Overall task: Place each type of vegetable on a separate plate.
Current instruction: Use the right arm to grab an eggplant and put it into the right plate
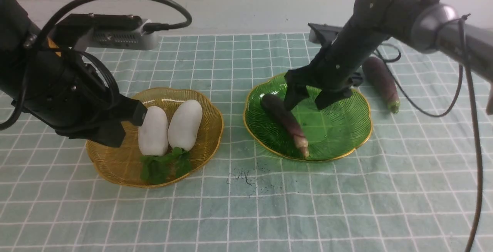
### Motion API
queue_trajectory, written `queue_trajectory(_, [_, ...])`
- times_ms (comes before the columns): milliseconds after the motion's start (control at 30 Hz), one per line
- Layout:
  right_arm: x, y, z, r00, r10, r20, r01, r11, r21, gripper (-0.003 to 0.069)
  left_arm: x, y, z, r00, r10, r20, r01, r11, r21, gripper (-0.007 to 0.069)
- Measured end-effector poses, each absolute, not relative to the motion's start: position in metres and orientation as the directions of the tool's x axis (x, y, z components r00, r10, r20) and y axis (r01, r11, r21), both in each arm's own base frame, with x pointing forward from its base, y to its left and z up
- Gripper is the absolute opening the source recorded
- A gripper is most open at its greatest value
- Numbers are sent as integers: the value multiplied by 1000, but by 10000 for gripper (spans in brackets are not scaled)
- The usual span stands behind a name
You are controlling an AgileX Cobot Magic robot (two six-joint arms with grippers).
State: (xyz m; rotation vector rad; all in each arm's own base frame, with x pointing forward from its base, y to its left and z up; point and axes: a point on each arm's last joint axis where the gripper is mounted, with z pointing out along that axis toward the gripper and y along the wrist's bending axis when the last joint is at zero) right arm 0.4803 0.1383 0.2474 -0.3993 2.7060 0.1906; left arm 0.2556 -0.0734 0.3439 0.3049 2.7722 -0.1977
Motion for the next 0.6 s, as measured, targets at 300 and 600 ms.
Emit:
queue_trajectory(300, [518, 35, 242, -853, 57, -518, 15, 996, 85, 471, 253, -73, 342, -928, 189, -322, 232, 968, -99, -8])
queue_trajectory(600, [539, 11, 157, -885, 171, -432, 104, 979, 174, 467, 252, -73, 343, -927, 188, -326, 231, 968, -100, -8])
